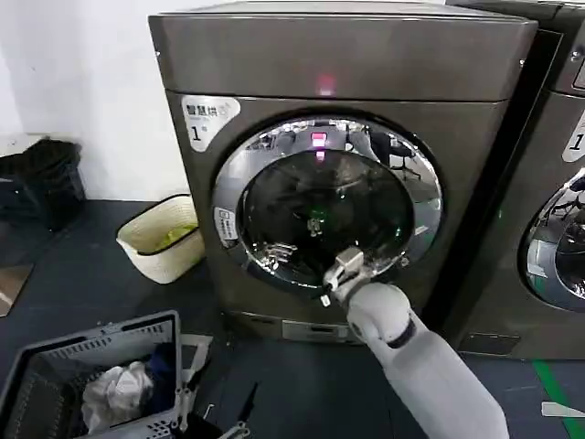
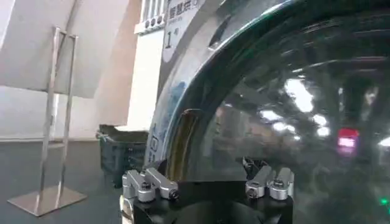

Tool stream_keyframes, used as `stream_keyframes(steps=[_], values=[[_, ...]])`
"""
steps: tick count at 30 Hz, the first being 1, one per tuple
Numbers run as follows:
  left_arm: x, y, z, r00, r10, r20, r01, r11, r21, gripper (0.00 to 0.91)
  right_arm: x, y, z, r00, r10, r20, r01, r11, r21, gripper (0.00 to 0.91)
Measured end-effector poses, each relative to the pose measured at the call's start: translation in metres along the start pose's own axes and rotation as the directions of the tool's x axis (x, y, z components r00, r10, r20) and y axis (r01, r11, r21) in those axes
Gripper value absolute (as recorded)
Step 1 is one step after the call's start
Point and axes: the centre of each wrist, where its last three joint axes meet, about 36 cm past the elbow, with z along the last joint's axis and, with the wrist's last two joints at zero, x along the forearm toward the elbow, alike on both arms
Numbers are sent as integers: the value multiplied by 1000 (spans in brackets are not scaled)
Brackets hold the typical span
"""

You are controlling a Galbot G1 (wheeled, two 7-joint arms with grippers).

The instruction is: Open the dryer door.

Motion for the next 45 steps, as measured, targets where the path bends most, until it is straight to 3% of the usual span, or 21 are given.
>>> stream_keyframes(steps=[45], values=[[-2, 3, 2, 1000, -17, 13, 18, 1000, -4, 907, -98, 44, 13, 994, -97, -53, 98, 995, 25, 907]])
